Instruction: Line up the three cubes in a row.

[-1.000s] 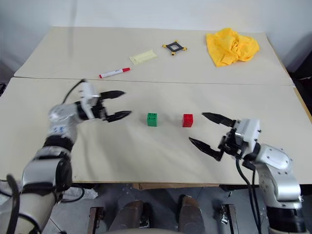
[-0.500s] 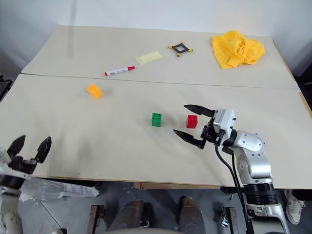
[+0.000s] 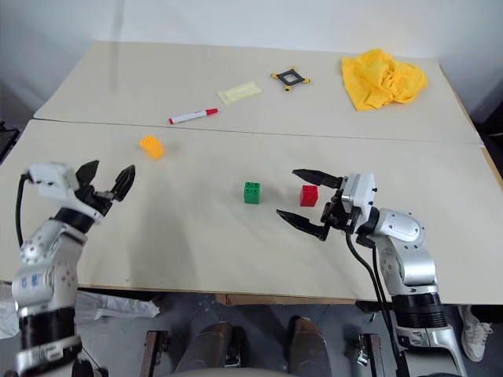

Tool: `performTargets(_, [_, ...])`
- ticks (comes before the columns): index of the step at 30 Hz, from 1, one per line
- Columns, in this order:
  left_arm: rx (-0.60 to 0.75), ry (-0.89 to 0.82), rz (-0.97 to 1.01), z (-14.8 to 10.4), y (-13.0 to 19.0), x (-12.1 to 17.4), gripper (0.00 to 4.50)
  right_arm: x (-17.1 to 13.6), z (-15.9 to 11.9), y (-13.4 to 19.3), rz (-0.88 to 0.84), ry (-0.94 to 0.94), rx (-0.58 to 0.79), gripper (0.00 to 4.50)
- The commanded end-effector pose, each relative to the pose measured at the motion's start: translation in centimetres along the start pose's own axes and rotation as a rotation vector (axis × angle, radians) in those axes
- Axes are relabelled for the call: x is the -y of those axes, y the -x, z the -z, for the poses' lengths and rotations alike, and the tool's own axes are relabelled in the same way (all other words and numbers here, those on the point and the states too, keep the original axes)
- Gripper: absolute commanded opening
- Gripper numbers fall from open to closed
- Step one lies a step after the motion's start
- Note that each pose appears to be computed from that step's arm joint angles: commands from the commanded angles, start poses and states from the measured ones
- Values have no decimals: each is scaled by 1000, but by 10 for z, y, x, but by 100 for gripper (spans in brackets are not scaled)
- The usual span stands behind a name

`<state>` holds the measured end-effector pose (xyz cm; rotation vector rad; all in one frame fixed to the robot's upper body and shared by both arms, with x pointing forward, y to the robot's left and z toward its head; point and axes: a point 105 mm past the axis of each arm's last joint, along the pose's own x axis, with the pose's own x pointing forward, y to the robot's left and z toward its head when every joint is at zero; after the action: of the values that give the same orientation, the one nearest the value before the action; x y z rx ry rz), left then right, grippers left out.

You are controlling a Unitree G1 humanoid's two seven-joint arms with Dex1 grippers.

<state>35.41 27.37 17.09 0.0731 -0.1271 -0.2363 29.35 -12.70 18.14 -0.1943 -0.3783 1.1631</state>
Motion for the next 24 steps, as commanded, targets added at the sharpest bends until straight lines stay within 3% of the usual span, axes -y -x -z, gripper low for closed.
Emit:
performTargets(1, [-59, -33, 85, 0, -23, -22, 441, 2, -13, 1, 9, 38, 24, 450])
performTargets(5, [-121, -54, 124, -1, -45, -39, 441, 2, -13, 0, 21, 40, 23, 450])
performTargets(10, [-174, -52, 164, -4, -67, -32, 441, -1, -14, -1, 44, 39, 30, 450])
performTargets(22, [-275, -71, 121, 8, -81, -25, 441, -6, -19, 11, 109, 49, 9, 450])
performTargets(24, [-278, -68, 118, 11, -82, -23, 387, -6, -21, 13, 114, 51, 6, 450])
